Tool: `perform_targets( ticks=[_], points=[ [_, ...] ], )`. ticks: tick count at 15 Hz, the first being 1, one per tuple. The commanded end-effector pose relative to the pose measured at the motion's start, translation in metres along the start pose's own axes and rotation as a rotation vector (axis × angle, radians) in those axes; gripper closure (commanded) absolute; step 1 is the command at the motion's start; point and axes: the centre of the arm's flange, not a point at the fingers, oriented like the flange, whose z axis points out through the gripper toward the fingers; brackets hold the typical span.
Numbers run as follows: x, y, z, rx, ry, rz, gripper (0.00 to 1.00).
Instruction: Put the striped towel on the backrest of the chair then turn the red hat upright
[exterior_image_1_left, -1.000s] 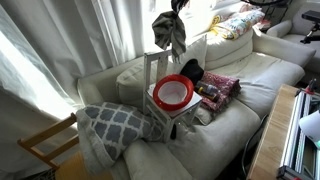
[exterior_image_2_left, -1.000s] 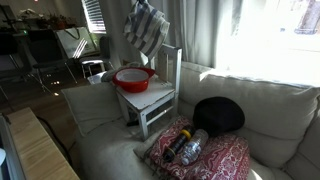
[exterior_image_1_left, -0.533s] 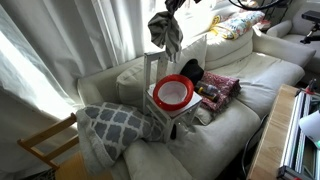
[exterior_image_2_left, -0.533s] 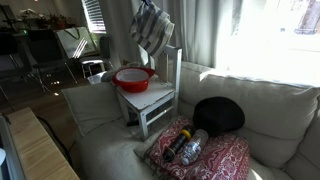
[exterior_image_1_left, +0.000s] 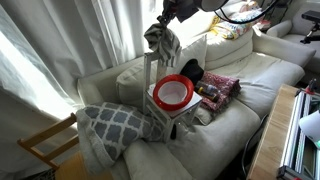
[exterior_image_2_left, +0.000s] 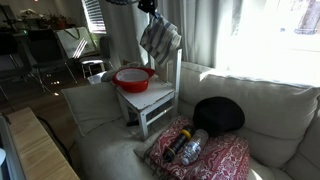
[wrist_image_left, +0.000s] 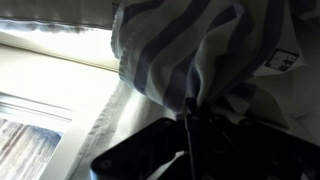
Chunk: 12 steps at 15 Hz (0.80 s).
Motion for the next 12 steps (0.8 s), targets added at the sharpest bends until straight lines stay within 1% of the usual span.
perform_targets(
  ticks=[1, 6, 9, 11, 12],
  points=[
    [0.005, -0.021, 0.041, -0.013, -0.015, 0.010, 0.99],
    [-0.010, -0.040, 0.082, 0.029, -0.081, -0.004, 0.99],
    [-0.017, -0.049, 0.096, 0.051, -0.114, -0.008, 0.99],
    [-0.019, -0.050, 0.100, 0.060, -0.131, 0.002, 0.71],
    [-0.019, -0.049, 0.099, 0.068, -0.134, 0.010, 0.64]
  ],
)
